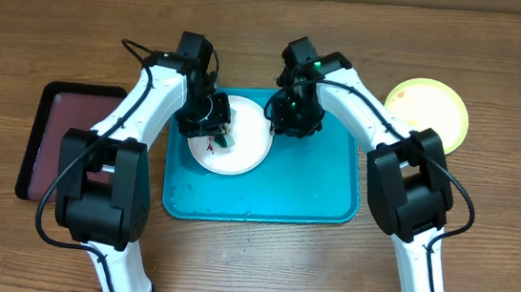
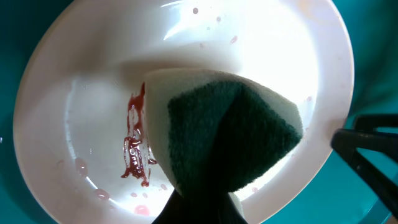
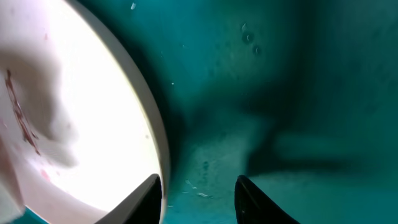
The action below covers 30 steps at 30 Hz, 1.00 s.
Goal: Clean dirty plates on tray and stack at the side
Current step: 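Scrub the white plate's red stain with the left gripper's sponge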
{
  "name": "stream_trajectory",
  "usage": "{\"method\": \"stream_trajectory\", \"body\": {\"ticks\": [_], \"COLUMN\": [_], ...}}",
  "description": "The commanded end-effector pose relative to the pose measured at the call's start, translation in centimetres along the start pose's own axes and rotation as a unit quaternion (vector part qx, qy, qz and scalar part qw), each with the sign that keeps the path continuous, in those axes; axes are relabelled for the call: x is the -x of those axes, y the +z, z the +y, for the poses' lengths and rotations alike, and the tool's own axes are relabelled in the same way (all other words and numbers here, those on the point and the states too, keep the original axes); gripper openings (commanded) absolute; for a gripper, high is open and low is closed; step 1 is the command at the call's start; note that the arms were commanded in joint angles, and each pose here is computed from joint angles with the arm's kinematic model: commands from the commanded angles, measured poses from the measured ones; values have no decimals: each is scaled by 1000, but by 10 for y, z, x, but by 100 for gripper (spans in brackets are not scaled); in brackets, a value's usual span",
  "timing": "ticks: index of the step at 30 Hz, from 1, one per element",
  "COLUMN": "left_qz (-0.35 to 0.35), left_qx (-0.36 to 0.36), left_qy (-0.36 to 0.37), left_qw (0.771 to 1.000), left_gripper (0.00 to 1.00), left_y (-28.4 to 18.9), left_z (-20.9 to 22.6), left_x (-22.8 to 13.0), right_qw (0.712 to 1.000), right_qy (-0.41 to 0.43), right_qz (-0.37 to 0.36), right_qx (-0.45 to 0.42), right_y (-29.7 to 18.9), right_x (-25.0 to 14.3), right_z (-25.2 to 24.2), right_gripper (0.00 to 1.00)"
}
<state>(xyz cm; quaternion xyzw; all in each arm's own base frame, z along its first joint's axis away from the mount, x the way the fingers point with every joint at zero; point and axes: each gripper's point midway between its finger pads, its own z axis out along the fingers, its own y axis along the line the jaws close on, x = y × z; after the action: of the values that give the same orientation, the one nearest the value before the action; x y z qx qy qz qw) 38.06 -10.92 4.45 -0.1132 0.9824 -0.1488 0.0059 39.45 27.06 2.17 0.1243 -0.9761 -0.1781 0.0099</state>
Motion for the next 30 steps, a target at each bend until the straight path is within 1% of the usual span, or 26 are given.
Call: {"method": "stream_trajectory", "body": {"ticks": [1, 3, 9, 15, 19, 24, 27, 29, 30], "left_qz": [7, 10, 14, 13, 12, 13, 14, 14, 14], "left_qx": [6, 8, 9, 9, 9, 7, 5, 6, 6], "left_qy": [-27, -29, -30, -31, -30, -30, -30, -28, -27], "left_qw": [1000, 999, 999, 999, 999, 999, 999, 999, 1000], "left_gripper": [4, 4, 4, 4, 4, 4, 4, 4, 4], "left_y": [5, 6, 8, 8, 8, 8, 8, 9, 9], "left_z": [4, 6, 7, 7, 7, 7, 6, 5, 4], "left_x": [-5, -7, -10, -10, -9, -9, -10, -10, -10], "right_qw": [986, 983, 984, 990, 995, 997, 999, 1000, 1000], "right_qy": [-166, -182, -177, -141, -98, -70, -38, -19, -3], "right_qz": [-20, -30, -31, -22, -25, -28, -27, -23, -21], "right_qx": [-1, -6, -3, -4, -1, -2, -6, -6, -6], "right_y": [-3, -2, 1, 14, 18, 21, 23, 23, 24], "right_x": [12, 16, 16, 8, 8, 7, 6, 4, 2], "right_z": [5, 6, 6, 0, 1, 7, 9, 10, 11], "right_gripper": [40, 40, 38, 38, 32, 26, 20, 18, 13]}}
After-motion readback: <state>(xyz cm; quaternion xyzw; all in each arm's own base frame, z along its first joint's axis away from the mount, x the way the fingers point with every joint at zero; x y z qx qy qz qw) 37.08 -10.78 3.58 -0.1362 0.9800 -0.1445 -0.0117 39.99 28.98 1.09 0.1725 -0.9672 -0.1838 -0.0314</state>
